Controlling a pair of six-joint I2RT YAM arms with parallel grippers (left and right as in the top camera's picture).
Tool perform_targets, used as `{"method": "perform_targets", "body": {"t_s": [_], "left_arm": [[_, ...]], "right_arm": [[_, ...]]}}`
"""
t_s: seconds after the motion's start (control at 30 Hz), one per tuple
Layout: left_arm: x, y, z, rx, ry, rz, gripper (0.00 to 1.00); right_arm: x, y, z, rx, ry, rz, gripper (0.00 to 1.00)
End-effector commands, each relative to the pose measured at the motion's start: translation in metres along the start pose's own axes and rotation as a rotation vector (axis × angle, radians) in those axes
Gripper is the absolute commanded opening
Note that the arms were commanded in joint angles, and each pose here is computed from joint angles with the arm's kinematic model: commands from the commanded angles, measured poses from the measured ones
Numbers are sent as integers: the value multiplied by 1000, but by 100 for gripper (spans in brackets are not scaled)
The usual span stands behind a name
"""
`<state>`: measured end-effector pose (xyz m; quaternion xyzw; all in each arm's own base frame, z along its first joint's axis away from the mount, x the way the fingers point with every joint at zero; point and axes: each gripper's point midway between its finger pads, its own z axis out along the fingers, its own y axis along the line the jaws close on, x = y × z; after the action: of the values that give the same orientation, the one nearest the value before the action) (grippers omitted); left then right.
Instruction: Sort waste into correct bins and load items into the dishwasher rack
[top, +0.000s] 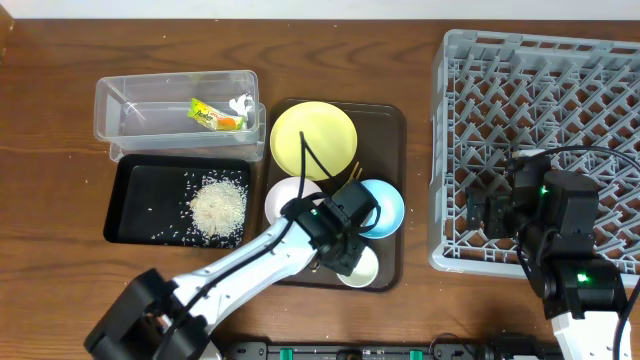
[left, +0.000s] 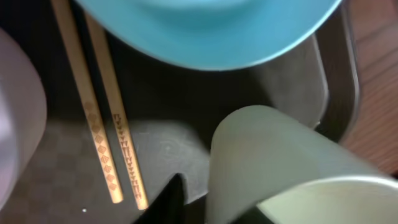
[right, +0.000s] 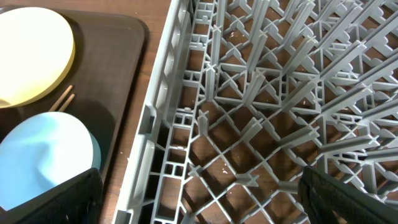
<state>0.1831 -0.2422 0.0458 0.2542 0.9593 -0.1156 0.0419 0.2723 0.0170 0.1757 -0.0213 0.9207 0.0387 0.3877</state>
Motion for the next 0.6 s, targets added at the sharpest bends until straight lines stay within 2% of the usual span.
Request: {"method": "perform_targets", "body": {"t_s": [0.0,0.13,0.27,0.43,0.57], "left_arm": [[-2,0,0,-2,-17,2,6],[-7,-3,-9,13,-45,6,6],[-16,-7,-38,69,-101,-16,6],[-44,1,-93,228,-262,-104,6],[-74,30,-123,317,-405,-223,6]], "right_arm": [[-7,4,-5,-13,-21,8,99],[-7,4,-5,-13,-21,8,99],[-8,4,-5,-13,-25,7,99],[-25,4,-6,-14,-95,3,99],[-50,5,-6,-24,-188,24,99]]}}
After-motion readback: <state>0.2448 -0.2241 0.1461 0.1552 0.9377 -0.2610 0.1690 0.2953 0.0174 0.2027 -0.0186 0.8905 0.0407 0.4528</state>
